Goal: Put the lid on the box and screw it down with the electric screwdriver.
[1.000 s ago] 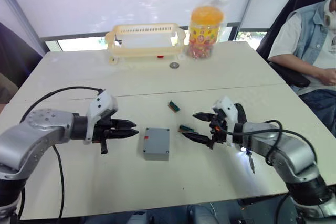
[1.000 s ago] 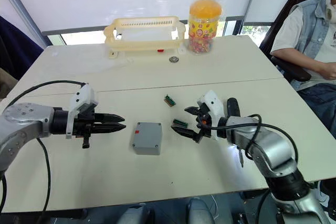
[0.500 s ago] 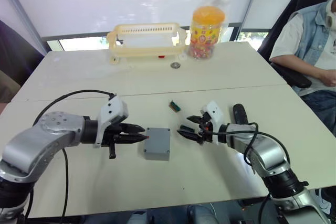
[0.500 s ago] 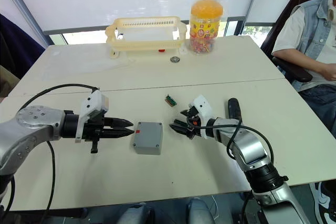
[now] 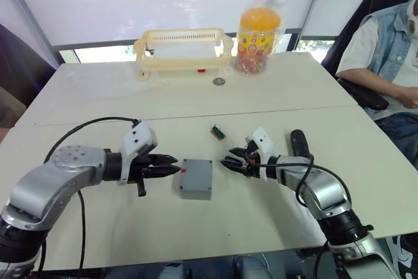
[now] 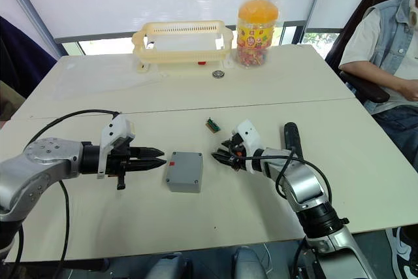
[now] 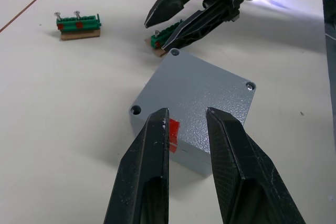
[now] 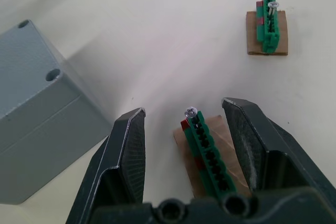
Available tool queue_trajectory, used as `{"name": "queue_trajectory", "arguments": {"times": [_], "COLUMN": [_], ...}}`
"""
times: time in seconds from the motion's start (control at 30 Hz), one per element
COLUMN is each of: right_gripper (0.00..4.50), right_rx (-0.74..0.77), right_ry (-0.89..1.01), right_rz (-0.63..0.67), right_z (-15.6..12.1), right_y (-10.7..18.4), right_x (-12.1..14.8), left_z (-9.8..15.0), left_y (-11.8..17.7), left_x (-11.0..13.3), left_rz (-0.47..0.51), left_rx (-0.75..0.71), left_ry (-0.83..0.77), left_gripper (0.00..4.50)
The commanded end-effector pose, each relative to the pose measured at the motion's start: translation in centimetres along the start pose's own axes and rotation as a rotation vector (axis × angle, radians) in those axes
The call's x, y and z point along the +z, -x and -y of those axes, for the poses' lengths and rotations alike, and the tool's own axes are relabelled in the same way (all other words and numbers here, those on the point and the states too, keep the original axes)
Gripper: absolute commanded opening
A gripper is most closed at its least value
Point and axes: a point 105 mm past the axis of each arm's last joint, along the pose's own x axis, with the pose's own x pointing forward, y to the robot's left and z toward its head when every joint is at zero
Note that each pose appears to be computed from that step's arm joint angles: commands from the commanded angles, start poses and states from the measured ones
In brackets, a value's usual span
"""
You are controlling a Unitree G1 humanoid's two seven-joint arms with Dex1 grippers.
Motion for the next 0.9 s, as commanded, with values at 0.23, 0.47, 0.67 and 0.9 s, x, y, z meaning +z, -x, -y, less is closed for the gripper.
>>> {"name": "queue_trajectory", "arguments": {"times": [0.23,0.47,0.67,0.9], "right_gripper": [0.05,0.05,0.05,0.05], "right_rx": [-0.016,-0.03,-0.051,-0.041], "right_ry": [0.024,0.016,0.02,0.022], "right_rz": [0.057,0.068,0.131,0.168], "right_z": [0.2,0.4,0.8,0.6], "right_y": [0.0,0.2,1.0,1.6], "right_x": [1.5,1.6,3.1,4.1], "left_z": [-0.1,0.1,0.0,-0.3], "left_y": [0.2,0.0,-0.1,-0.3], "left_x": [0.1,0.1,0.0,0.1], "left_rz": [0.01,0.013,0.014,0.025], "left_rx": [0.019,0.021,0.021,0.019], "left_ry": [-0.019,-0.019,-0.015,-0.009], "left_gripper": [1.07,1.07,1.07,1.07]}}
